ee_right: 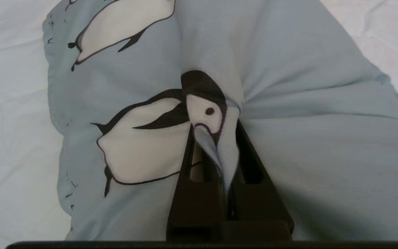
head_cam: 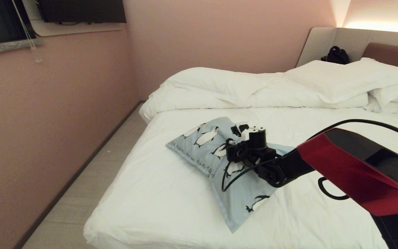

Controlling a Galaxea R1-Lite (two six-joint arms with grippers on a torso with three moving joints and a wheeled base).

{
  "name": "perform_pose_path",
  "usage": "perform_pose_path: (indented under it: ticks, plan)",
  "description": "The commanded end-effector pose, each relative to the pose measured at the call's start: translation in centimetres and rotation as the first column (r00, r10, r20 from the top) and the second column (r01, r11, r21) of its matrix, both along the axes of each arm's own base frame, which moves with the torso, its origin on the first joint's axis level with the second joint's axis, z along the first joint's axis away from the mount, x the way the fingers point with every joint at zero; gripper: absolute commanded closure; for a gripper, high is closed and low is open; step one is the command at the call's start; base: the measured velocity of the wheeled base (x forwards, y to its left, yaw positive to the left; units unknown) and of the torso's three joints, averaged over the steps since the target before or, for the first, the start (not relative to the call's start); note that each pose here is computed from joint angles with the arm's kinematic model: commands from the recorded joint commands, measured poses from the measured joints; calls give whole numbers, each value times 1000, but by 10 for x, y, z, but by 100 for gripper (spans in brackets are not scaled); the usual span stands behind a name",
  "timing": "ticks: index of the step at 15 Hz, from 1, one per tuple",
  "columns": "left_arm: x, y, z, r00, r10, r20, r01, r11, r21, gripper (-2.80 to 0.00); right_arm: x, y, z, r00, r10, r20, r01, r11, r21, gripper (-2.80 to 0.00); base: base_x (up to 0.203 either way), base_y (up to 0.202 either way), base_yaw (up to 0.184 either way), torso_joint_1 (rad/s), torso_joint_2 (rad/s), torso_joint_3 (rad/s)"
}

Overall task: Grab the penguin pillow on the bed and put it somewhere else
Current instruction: Place the pillow at the end of the bed

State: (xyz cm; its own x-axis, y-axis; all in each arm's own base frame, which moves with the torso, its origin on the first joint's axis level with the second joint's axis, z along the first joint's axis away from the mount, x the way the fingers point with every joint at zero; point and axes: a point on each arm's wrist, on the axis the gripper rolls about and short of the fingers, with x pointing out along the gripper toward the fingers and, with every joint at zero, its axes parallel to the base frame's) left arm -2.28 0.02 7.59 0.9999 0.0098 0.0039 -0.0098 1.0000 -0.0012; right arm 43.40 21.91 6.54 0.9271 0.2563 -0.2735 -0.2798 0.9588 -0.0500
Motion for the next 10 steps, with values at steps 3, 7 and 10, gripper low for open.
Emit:
perform_pose_path:
  ticks: [3, 7, 10]
  plan:
    - [0, 0, 0, 1000, 2, 1, -2, 1000, 0, 0, -2, -1, 11, 1000, 0, 21, 0, 1000, 12, -280, 0, 0, 0, 0, 0, 0]
    - [0, 0, 0, 1000, 1, 1, -1, 1000, 0, 0, -21, -11, 64, 995, -3, 104, -3, 998, 57, -280, 0, 0, 0, 0, 0, 0]
    - [0, 0, 0, 1000, 1, 1, -1, 1000, 0, 0, -41, -24, 107, 985, -13, 175, -3, 996, 91, -280, 0, 0, 0, 0, 0, 0]
